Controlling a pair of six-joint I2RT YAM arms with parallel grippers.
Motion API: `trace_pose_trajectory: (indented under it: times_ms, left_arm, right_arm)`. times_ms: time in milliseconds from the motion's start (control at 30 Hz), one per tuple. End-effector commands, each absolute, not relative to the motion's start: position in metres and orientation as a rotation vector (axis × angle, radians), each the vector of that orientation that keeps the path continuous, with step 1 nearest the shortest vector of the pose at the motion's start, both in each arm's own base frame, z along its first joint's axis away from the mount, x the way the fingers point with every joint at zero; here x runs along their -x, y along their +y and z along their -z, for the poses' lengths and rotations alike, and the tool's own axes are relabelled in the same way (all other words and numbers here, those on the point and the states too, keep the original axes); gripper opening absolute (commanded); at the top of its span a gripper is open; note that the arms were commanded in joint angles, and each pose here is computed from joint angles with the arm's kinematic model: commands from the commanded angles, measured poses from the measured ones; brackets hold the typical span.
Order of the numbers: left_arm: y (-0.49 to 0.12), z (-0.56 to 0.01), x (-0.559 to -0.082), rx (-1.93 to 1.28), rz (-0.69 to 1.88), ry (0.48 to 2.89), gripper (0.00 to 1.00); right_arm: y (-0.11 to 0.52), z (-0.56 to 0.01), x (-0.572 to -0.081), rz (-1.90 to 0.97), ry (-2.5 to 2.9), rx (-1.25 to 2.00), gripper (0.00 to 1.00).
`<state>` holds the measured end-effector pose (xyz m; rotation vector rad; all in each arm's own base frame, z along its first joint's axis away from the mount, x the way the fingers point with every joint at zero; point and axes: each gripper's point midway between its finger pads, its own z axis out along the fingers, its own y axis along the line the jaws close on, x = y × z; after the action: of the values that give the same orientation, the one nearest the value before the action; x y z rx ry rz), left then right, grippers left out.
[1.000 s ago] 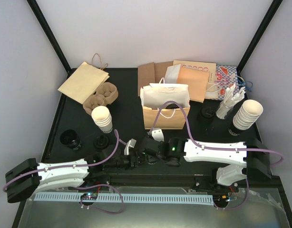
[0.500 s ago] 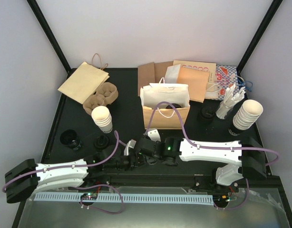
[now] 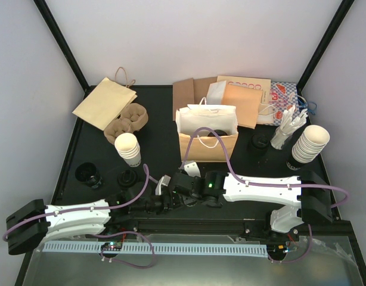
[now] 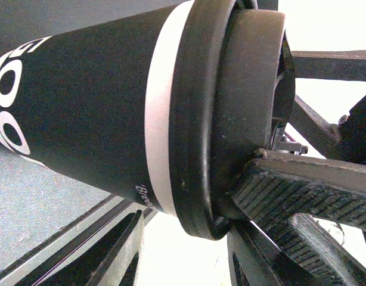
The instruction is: Pack the takeout coffee
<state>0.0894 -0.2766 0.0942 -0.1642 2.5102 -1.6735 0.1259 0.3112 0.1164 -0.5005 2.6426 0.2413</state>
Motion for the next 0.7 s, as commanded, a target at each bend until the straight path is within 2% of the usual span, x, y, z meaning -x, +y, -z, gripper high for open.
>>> trace_pose_trajectory:
  times_ms: [0,667]
  left_arm:
    - [-0.239,-0.025,-0.092,0.355,1.299,2.721,0.38]
    - [-0.233,-0.018,-0.092,0.342,1.237,2.736,0.39]
  right_arm:
    - [0.267,-0.042,-0.085,0.059,2.887,0.7,0.63]
    - [0.263,-0.022,-0.075,0.058,2.935,0.732,0.63]
